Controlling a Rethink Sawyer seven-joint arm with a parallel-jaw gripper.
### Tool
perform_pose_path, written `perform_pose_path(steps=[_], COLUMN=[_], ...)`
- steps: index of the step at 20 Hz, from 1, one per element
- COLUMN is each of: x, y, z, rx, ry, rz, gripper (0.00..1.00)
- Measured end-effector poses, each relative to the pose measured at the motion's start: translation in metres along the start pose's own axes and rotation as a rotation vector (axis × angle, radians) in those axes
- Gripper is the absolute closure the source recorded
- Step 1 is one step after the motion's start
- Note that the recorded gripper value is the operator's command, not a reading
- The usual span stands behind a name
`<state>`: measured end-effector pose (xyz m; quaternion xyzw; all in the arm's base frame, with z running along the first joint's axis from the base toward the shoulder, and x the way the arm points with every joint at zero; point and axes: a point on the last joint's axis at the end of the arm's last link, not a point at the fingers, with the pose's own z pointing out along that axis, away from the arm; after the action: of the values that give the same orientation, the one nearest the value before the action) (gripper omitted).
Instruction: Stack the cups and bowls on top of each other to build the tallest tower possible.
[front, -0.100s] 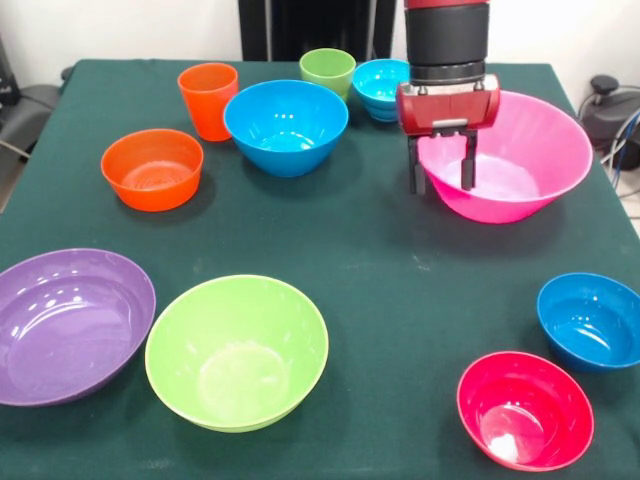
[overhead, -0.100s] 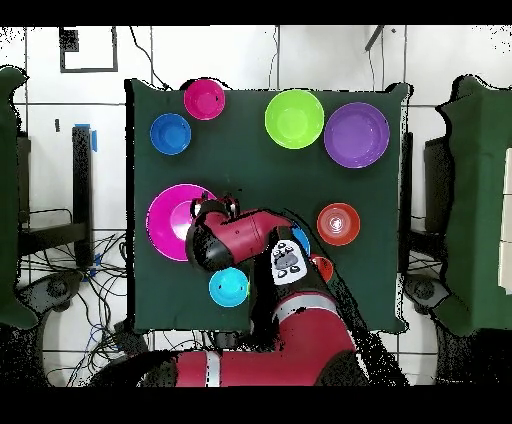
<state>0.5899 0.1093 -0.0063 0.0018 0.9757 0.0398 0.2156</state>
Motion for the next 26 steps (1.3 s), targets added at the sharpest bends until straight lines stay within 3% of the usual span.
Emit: perform_pose_path(steps=[7, 11, 18, 26], x=[-0.006, -0.009, -0.014, -0.042], y=[0.001, -0.003, -0.011, -0.034], z=[0.020, 0.027, 0.024, 0.008], rx=[0.007, 0.005, 0.004, 0.002], ry=[-0.057, -0.069, -0.080, -0.133], rz=[-0.047, -0.071, -0.071, -0.044], gripper=[0.00, 0.00, 0.00, 0.00])
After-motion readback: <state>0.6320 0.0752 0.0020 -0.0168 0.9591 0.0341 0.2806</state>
